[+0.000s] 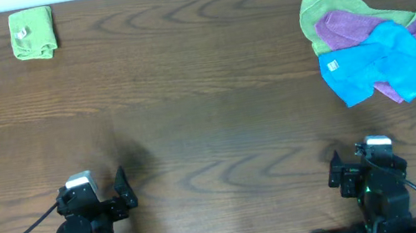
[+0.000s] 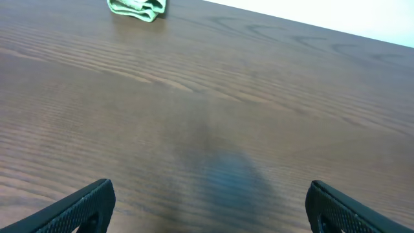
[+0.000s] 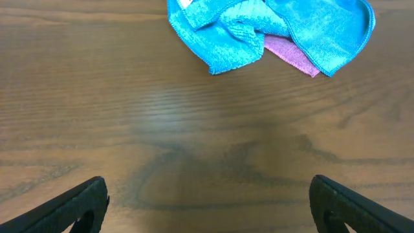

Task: Fold the cloth

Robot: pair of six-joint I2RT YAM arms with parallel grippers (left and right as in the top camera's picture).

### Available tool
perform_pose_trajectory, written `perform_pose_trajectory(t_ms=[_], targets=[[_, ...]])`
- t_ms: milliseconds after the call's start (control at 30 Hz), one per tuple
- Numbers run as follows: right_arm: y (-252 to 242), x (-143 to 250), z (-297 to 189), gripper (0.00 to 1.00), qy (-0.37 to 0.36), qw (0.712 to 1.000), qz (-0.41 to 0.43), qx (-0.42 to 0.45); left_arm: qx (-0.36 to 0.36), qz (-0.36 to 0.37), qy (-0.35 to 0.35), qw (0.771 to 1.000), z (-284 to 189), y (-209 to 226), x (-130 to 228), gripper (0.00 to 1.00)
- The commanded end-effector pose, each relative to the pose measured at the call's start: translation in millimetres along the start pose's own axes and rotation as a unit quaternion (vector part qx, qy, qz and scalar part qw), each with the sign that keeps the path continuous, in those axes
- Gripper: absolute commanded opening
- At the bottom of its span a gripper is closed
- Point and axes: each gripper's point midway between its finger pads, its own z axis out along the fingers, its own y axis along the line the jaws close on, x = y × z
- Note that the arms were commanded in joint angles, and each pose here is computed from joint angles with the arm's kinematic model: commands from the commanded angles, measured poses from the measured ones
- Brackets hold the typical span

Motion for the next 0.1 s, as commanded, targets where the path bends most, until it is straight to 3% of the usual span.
perform_pose_trajectory(t_ms=[0,67], targets=[[-2.9,2.7,1.9,0.99,0.0,1.0,-0.007,0.008,0.008,0.007,0.007,1.0,2.8,-2.0,7.3,0.95],[-3.0,2.7,1.9,0.99,0.001,1.0,-0.007,0.009,0.008,0.007,0.007,1.0,2.8,-2.0,7.3,0.95]])
